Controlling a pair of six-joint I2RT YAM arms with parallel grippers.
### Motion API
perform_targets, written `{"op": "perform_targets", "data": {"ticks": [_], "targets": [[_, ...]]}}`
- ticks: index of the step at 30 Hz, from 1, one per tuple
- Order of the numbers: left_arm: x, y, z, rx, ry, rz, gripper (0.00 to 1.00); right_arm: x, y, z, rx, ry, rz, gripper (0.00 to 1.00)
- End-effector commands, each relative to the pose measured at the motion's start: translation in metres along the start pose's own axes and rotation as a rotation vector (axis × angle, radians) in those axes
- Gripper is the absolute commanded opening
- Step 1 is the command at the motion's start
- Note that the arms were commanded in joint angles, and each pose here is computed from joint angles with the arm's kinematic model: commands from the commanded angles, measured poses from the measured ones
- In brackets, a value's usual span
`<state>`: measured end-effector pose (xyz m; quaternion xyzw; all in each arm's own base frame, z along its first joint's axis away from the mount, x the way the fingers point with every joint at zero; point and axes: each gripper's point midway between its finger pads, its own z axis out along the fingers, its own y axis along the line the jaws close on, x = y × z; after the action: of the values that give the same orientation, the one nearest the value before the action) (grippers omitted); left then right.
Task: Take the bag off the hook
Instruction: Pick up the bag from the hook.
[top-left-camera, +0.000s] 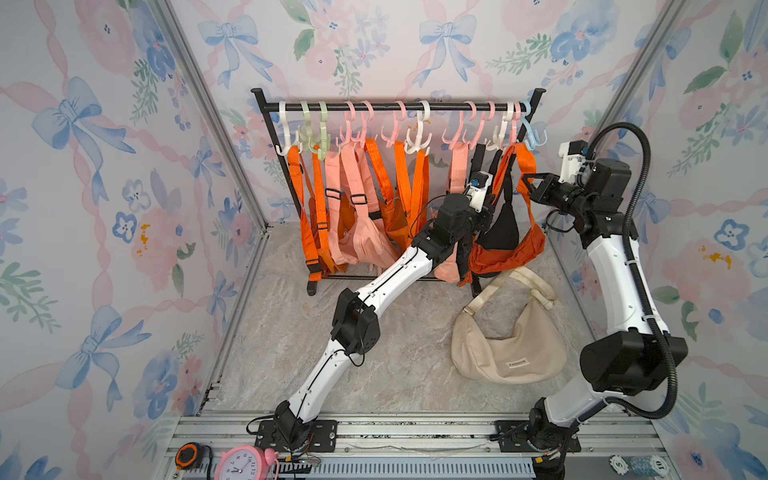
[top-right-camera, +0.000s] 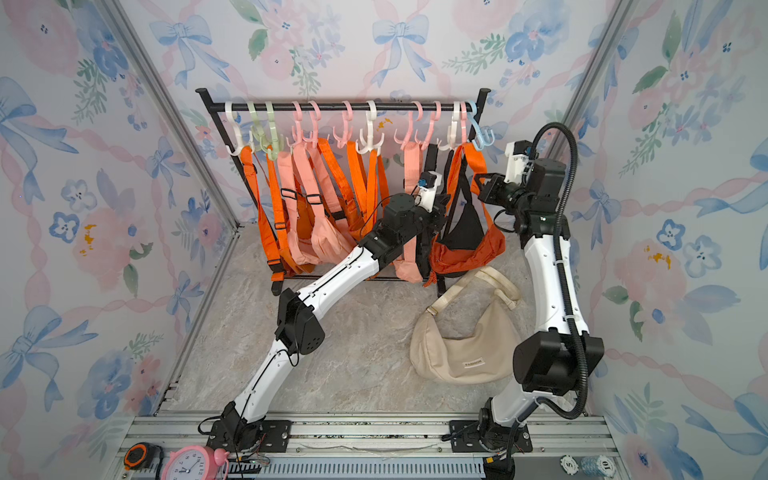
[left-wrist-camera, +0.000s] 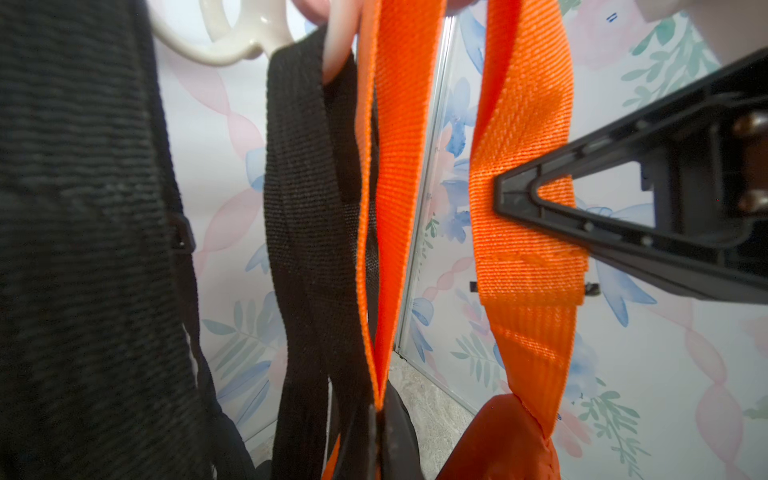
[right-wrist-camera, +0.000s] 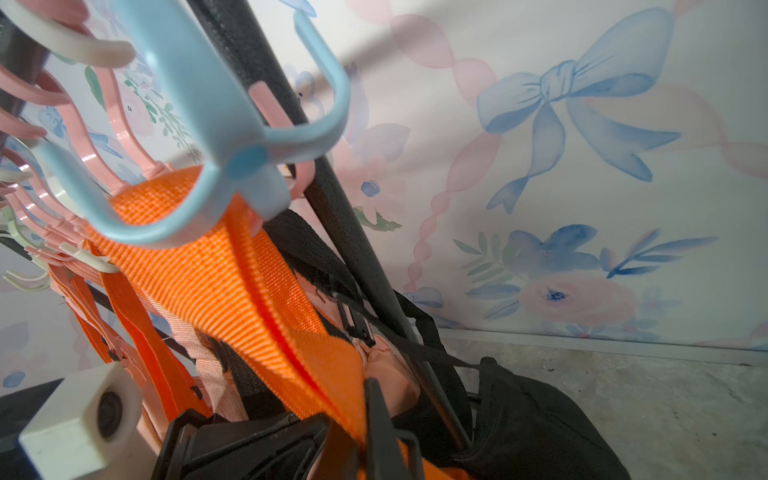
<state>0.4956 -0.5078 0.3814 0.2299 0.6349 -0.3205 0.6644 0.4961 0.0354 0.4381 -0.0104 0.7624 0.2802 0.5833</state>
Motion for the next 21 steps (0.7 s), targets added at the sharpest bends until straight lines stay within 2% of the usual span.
{"op": "perform_targets", "data": {"ticks": [1, 10, 11, 15, 21], "targets": [[-0.017, -0.003, -0.001, 0.030, -0.046, -0.011, 0.00, -0.008, 0.014, -0.011, -0.017, -0.028, -0.011, 0.00], [-0.049, -0.016, -0.016, 0.089, -0.063, -0.015, 0.00, -0.007, 0.014, -0.010, -0.017, -0.026, -0.005, 0.00], [-0.053, -0.019, -0.017, 0.094, -0.067, -0.015, 0.01, -0.008, 0.014, -0.010, -0.019, -0.027, -0.004, 0.00], [-0.057, -0.017, -0.018, 0.089, -0.079, -0.012, 0.21, -0.005, 0.016, -0.008, -0.023, -0.020, 0.001, 0.00], [-0.051, -0.023, -0.017, 0.125, -0.070, -0.027, 0.28, -0.004, 0.017, -0.007, -0.025, -0.016, -0.003, 0.00]]}}
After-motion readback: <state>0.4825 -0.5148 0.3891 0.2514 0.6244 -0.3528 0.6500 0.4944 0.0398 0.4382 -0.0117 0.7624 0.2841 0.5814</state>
